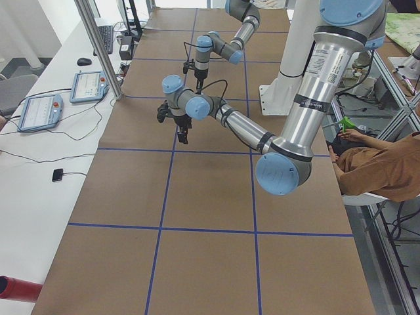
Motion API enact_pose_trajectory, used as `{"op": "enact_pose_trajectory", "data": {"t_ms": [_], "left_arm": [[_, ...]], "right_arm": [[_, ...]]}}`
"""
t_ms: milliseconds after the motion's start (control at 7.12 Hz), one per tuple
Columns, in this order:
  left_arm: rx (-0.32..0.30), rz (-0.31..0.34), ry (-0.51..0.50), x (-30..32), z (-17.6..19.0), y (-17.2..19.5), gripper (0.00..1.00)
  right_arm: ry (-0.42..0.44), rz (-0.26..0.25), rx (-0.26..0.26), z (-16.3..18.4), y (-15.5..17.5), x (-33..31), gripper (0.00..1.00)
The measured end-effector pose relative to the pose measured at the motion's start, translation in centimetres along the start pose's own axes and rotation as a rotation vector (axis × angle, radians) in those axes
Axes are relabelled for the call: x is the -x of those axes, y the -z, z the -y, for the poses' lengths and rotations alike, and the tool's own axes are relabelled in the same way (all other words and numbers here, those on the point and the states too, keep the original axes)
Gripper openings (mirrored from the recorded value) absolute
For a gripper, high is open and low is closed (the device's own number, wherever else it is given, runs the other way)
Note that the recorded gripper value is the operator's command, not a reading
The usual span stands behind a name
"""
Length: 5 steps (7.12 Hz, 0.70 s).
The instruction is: Place and press bell with both arms
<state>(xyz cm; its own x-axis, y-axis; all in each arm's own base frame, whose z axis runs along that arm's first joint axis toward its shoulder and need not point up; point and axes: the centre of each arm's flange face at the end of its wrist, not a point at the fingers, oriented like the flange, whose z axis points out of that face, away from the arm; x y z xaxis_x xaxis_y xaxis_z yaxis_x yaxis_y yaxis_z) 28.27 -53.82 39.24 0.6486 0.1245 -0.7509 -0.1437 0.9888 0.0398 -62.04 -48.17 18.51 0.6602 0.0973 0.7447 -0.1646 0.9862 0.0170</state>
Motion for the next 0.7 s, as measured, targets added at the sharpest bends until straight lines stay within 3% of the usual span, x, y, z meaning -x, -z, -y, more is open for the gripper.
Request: {"op": "enact_pose_trajectory", "data": {"t_ms": [421,702], "left_arm": [[-0.002,-0.001,-0.001,-0.1,0.0,0.1,0.99],[-0.010,-0.001,-0.006,0.3,0.2,0.5,0.99]], "right_arm": [[-0.023,0.053,0.019,2.3,3.5,-0.8,0.00],[-0.037,0.074,0.014,3.1,5.6,-8.5,0.00]]}}
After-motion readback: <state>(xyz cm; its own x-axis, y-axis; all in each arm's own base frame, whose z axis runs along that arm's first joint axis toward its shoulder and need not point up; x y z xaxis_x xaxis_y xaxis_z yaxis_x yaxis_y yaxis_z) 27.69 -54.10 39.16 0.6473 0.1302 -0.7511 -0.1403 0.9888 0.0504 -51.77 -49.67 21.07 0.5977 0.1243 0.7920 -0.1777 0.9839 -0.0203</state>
